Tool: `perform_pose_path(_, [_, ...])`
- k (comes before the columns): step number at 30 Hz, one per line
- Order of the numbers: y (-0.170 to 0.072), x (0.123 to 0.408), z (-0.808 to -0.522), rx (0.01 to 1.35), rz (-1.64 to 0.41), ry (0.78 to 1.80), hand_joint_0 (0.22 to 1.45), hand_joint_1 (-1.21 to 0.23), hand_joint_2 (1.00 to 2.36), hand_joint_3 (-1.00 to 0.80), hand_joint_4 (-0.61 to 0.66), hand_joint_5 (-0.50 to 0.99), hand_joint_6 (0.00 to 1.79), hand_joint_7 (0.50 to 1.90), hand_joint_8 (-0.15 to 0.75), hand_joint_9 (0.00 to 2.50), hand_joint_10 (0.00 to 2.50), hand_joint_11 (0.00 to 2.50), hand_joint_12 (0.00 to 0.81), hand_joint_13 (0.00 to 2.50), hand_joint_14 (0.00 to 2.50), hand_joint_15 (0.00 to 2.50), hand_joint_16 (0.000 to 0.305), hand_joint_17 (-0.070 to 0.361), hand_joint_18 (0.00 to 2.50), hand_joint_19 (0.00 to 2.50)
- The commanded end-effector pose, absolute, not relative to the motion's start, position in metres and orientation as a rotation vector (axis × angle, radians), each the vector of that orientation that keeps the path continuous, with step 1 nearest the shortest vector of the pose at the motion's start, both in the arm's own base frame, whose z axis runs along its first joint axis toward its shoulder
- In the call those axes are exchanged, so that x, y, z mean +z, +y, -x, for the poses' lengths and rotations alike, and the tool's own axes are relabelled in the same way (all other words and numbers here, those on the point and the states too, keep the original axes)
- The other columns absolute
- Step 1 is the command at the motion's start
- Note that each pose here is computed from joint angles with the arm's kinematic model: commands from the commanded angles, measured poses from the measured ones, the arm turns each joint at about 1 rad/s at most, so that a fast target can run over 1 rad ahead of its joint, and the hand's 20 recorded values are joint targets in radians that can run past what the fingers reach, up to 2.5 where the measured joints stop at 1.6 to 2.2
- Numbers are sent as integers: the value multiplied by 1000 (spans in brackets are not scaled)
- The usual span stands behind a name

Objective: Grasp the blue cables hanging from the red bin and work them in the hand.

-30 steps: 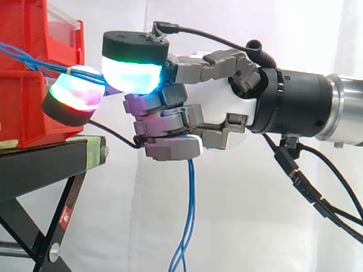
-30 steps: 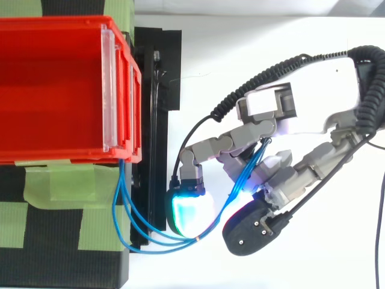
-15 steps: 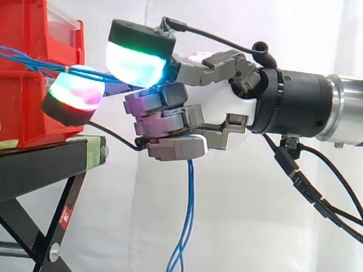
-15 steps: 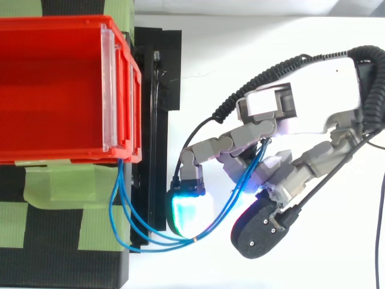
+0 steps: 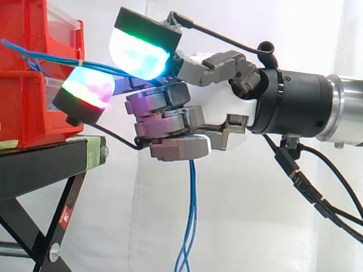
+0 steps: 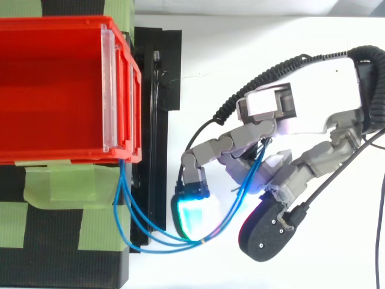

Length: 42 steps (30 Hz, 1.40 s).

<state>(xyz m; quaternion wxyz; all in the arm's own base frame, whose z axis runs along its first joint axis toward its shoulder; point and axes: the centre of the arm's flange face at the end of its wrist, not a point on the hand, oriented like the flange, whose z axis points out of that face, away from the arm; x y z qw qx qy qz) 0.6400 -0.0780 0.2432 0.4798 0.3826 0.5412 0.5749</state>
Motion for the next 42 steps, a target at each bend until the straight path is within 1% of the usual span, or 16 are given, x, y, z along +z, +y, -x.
perform_pose_path(1, [-78,242,-639,1402,-937,1327,897,-591,1011,-774,283,254,332,1254,372,567,2500,1849,412,813,2500,1501,46,104,1346,1389])
perform_pose_path(6, [-75,241,-638,1407,-943,1344,898,-594,1011,-769,281,251,367,1240,374,577,2500,1855,414,819,2500,1515,46,103,1354,1366])
perform_pose_path(9, [-75,241,-638,1406,-944,1345,915,-596,1013,-716,282,253,378,1231,374,580,2500,1849,405,824,2500,1514,46,103,1359,1373])
perform_pose_path(10, [-75,241,-638,1406,-944,1345,923,-596,1013,-706,282,252,378,1237,373,581,2500,1843,414,829,2500,1505,46,104,1360,1369])
perform_pose_path(16, [-75,241,-638,1410,-948,1344,947,-599,1020,-514,281,252,382,1237,369,582,2500,1863,415,833,2500,1513,46,103,1363,1375])
perform_pose_path(17, [-74,241,-638,1411,-947,1345,952,-598,1022,-444,285,254,353,1243,375,584,2500,1860,417,832,2500,1539,46,103,1364,1394])
perform_pose_path(21, [-75,241,-638,1410,-948,1344,962,-601,1025,-350,287,273,252,1265,376,583,2500,1887,413,828,2500,1535,46,103,1363,1404])
perform_pose_path(23, [-75,241,-638,1411,-946,1344,982,-607,1025,-269,277,283,166,1287,372,575,2500,1858,410,819,2500,1517,46,103,1348,1377])
perform_pose_path(24, [-75,241,-638,1411,-946,1344,989,-610,1025,-248,276,284,153,1293,373,574,2500,1881,412,817,2500,1547,46,103,1341,1365])
perform_pose_path(30, [-75,242,-639,1416,-935,1333,1022,-627,1025,-59,262,280,74,1304,365,545,2500,1875,416,790,2500,1536,45,102,1263,1272])
perform_pose_path(32, [-76,246,-642,1423,-915,1310,1025,-630,1025,5,268,281,35,1315,368,533,2500,1882,414,781,2500,1532,46,103,1240,1253])
perform_pose_path(33, [-78,248,-643,1426,-901,1294,1027,-631,1025,7,266,280,29,1322,369,531,2500,1875,413,779,2500,1527,46,103,1237,1244])
perform_pose_path(36, [-78,253,-647,1438,-862,1258,1046,-655,1021,115,268,277,12,1322,370,513,2500,1881,419,760,2500,1514,47,105,1181,1142])
perform_pose_path(38, [-78,253,-647,1437,-865,1259,1045,-661,1017,159,257,273,0,1318,370,492,2500,1858,429,756,2500,1508,48,107,1168,1146])
perform_pose_path(42, [-78,251,-646,1436,-878,1270,1038,-680,1012,204,267,254,0,1310,382,448,2500,1825,435,738,2500,1486,50,112,1141,1059])
